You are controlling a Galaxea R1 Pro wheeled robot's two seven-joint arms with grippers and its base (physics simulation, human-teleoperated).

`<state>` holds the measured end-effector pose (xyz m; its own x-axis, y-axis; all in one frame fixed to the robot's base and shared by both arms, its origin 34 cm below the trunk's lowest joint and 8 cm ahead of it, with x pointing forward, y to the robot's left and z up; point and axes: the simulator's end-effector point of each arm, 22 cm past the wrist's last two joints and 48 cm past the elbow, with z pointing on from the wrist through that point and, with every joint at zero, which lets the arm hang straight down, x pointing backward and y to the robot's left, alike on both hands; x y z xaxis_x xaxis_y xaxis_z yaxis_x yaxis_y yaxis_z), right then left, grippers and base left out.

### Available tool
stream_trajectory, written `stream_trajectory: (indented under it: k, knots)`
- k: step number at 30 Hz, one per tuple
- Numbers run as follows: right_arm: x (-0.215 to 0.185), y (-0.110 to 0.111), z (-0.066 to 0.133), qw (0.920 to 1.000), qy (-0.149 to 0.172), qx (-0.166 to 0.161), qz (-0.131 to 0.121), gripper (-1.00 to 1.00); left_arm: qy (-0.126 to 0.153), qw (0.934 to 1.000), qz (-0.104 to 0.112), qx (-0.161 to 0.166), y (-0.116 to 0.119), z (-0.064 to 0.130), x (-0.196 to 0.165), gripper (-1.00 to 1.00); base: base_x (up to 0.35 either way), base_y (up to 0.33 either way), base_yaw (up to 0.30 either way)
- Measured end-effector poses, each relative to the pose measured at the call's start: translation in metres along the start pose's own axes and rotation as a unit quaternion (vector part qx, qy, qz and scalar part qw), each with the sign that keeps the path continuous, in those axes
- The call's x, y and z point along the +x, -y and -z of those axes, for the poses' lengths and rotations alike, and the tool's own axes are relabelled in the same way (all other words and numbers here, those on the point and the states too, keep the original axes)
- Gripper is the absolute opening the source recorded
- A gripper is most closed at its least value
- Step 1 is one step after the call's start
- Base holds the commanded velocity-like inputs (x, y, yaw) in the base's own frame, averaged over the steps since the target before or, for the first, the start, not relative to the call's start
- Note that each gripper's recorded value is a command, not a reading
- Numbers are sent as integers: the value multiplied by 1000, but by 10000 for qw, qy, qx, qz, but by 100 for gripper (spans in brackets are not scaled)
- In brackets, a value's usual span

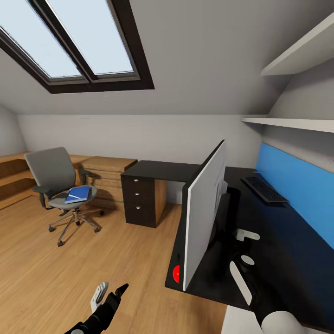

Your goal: In the bedroom, organize the workspace by keeping the computer under the desk, ensuring the monitor is on the desk, placing the keyboard on the desk next to the monitor, placing the mouse on the desk next to the keyboard, moving the folder from the swivel chair onto the desk next to the mouse, stacking the notebook on top of the folder with the pen on top of the notebook, and positioning the swivel chair next to the desk.

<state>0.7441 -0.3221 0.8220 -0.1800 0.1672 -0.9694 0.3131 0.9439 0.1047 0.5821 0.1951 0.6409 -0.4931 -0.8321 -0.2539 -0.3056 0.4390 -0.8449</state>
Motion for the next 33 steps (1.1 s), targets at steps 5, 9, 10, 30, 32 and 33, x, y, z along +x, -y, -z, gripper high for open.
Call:
stream_trajectory:
  k: [5,9,10,30,32,33]
  knots:
    - [0,0,0,10000,1,2,3,100,1,10000,2,2,0,0,0,100,0,0,-10]
    - [-1,1,0,10000,4,8,13,100,1,10000,0,1,0,0,0,100,2,0,-4]
    - [-1,2,0,10000,5,7,15,100,0,10000,-1,0,0,0,0,100,25,0,-2]
    - [-4,2,-1,10000,22,14,11,100,-29,10000,-18,24,2,-1,3,100,107,0,-1]
    - [-4,2,-1,10000,21,14,11,100,-30,10000,-19,26,2,-1,3,100,17,0,0]
    - [-4,2,-1,10000,21,14,11,100,-30,10000,-19,26,2,-1,3,100,13,0,0]
